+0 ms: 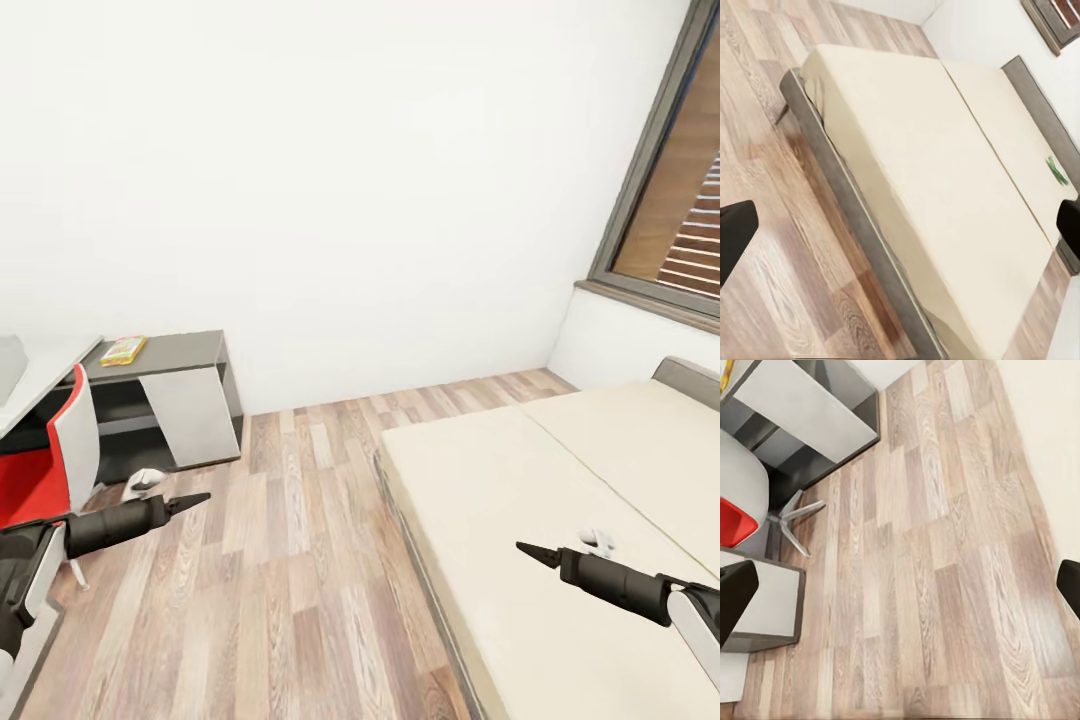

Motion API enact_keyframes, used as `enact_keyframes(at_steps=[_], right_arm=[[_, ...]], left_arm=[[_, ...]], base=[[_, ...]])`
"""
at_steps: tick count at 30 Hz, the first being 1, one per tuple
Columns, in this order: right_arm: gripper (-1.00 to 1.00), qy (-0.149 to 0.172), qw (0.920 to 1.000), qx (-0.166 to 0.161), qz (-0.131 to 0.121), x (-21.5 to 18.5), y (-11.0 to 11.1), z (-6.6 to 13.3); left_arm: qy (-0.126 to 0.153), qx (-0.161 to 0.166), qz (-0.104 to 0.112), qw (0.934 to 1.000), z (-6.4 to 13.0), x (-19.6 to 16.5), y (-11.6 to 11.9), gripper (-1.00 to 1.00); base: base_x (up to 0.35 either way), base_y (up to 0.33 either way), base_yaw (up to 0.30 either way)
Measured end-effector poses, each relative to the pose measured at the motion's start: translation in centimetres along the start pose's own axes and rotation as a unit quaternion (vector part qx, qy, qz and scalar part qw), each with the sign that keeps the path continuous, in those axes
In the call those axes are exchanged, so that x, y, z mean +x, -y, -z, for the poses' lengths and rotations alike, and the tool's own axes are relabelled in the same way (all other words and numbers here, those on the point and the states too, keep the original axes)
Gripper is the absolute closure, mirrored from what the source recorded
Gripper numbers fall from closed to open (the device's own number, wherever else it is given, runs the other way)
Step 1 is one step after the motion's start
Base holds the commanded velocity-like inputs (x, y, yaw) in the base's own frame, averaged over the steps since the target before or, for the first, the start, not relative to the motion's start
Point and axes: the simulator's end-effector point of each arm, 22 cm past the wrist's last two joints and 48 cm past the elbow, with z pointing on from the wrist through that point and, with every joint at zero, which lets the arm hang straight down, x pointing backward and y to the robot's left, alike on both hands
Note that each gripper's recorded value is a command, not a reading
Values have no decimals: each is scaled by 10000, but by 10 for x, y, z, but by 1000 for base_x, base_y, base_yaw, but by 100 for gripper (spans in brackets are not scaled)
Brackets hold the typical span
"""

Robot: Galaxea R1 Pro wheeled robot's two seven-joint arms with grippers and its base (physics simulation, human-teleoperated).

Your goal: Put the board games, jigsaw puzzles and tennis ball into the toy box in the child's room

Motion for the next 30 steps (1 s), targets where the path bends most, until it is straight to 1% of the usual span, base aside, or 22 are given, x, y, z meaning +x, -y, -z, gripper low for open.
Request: enact_keyframes(at_steps=[4,17,22,30], right_arm=[[-100,-3,10000,3,4,0,0,0],[-100,-28,10000,0,-9,2,0,0],[-100,-32,10000,-2,-6,2,0,0],[-100,-43,10000,12,-14,3,1,-1]], left_arm=[[6,7,-5,10000,0,0,0,-100],[11,17,-4,10000,0,0,1,-100],[13,30,0,10000,-1,0,2,-100],[3,37,10,10000,-2,1,2,-100]], base=[[-192,3,292],[-98,-18,284],[-31,-12,99],[-5,-2,15]])
